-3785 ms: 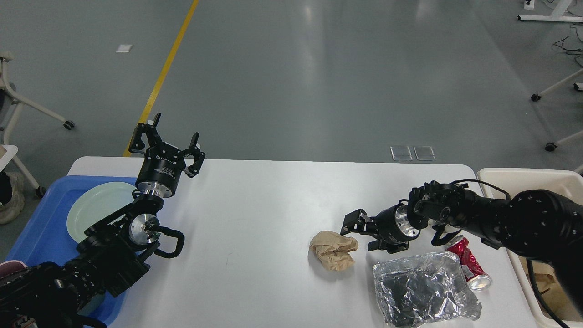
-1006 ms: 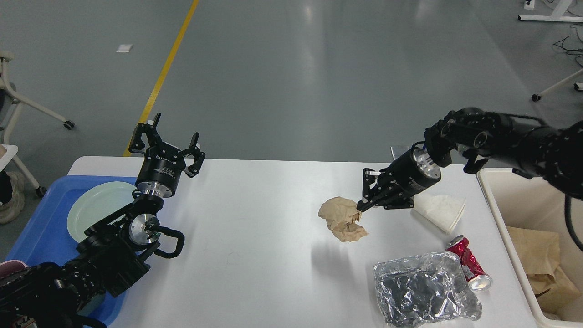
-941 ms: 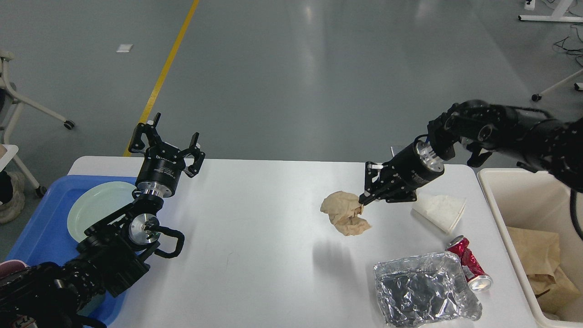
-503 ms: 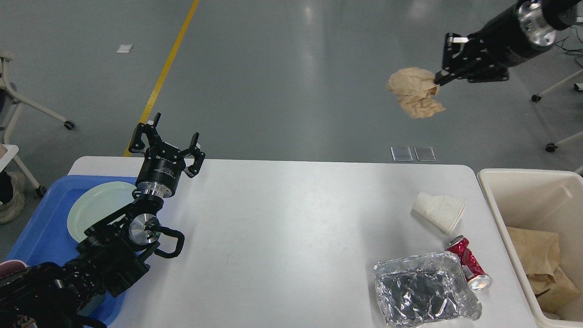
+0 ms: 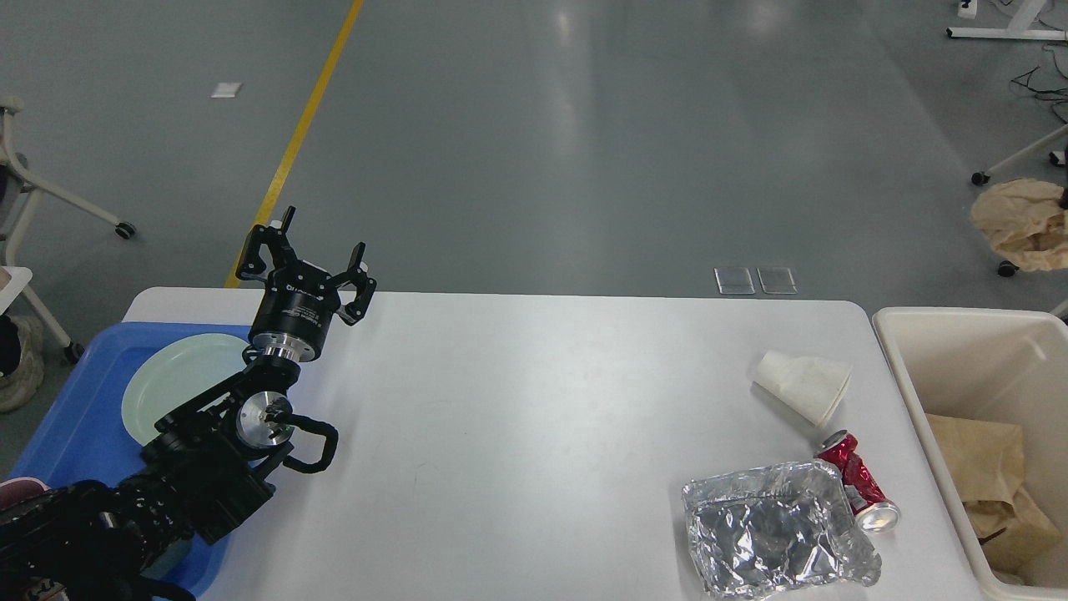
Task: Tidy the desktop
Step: 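Carry the paper ball over the white bin and release it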
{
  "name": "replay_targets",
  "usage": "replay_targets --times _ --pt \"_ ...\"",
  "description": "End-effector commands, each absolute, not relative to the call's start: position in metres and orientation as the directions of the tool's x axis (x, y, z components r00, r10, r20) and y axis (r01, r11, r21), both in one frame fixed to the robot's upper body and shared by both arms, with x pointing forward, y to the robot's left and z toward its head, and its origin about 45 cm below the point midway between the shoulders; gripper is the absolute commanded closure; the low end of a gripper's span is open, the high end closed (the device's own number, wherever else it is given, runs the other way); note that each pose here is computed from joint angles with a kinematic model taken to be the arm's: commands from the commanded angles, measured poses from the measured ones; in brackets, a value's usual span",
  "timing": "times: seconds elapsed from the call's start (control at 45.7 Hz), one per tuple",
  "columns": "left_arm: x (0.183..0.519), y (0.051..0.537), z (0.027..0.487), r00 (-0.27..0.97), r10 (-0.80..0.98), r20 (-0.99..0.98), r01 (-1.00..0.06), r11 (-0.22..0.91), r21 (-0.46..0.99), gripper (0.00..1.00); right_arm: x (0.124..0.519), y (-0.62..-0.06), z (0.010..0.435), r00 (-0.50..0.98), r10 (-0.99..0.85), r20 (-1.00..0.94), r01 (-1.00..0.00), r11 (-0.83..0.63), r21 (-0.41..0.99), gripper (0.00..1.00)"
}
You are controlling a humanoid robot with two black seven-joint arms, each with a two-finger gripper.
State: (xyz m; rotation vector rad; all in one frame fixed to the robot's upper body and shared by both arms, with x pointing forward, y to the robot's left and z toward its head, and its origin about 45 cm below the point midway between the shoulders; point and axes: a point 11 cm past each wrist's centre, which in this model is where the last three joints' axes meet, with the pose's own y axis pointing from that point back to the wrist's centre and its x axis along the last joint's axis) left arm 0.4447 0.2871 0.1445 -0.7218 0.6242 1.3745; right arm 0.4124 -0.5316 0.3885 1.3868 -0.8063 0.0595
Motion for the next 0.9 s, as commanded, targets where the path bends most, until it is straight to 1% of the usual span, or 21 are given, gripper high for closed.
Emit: replay_targets --times 0.0,0.088,0.219,0.306,0.438,0.547,0.591,0.635,0.678,0.744,0.788,0.875 --pt "0.445 0.287 0.144 0.103 0.64 -0.761 -0.994 0.051 -0.092 0.03 0.399 -0.575 0.349 0.661 -0.37 0.653 -0.553 0.349 0.757 1.0" --pt "0.445 0.287 0.144 0.103 0.64 -0.761 -0.995 0.052 -0.091 0.03 0.394 -0.59 0.319 0.623 -0.31 0.718 -0.597 0.405 0.693 1.0" --pt "0.445 0.287 0.144 0.103 0.64 -0.761 -0.995 0.052 -0.091 0.03 0.374 -0.605 0.263 0.597 -0.285 0.75 -0.614 0.439 0.656 1.0" --pt "0.445 0.287 0.144 0.103 0.64 -0.761 -0.995 0.052 -0.091 0.03 0.362 -0.61 0.231 0.571 -0.316 0.758 -0.619 0.442 0.65 1.0" --pt "0.445 0.287 0.144 0.103 0.64 -0.761 -0.995 0.052 -0.091 0.03 0.346 -0.609 0.194 0.552 -0.373 0.746 -0.61 0.429 0.666 1.0" --pt "0.445 0.287 0.144 0.103 0.64 -0.761 -0.994 0.051 -0.092 0.03 0.341 -0.603 0.177 0.544 -0.409 0.732 -0.607 0.411 0.68 0.99" --pt "0.445 0.287 0.145 0.103 0.639 -0.762 -0.994 0.049 -0.092 0.03 0.341 -0.6 0.172 0.545 -0.417 0.728 -0.607 0.403 0.685 0.77" --pt "0.445 0.287 0.144 0.103 0.64 -0.761 -0.995 0.052 -0.091 0.03 0.341 -0.598 0.169 0.549 -0.42 0.723 -0.605 0.397 0.69 0.62" --pt "0.445 0.287 0.145 0.103 0.639 -0.762 -0.995 0.051 -0.091 0.03 0.341 -0.593 0.164 0.557 -0.421 0.716 -0.603 0.389 0.697 0.55" --pt "0.445 0.287 0.144 0.103 0.64 -0.761 -0.995 0.052 -0.091 0.03 0.339 -0.589 0.156 0.57 -0.422 0.705 -0.594 0.381 0.708 0.49" --pt "0.445 0.287 0.145 0.103 0.639 -0.762 -0.995 0.051 -0.091 0.03 0.336 -0.589 0.151 0.578 -0.425 0.697 -0.586 0.378 0.717 0.4" --pt "0.445 0.287 0.144 0.103 0.64 -0.761 -0.994 0.051 -0.092 0.03 0.332 -0.588 0.147 0.586 -0.432 0.685 -0.576 0.372 0.728 0.18"
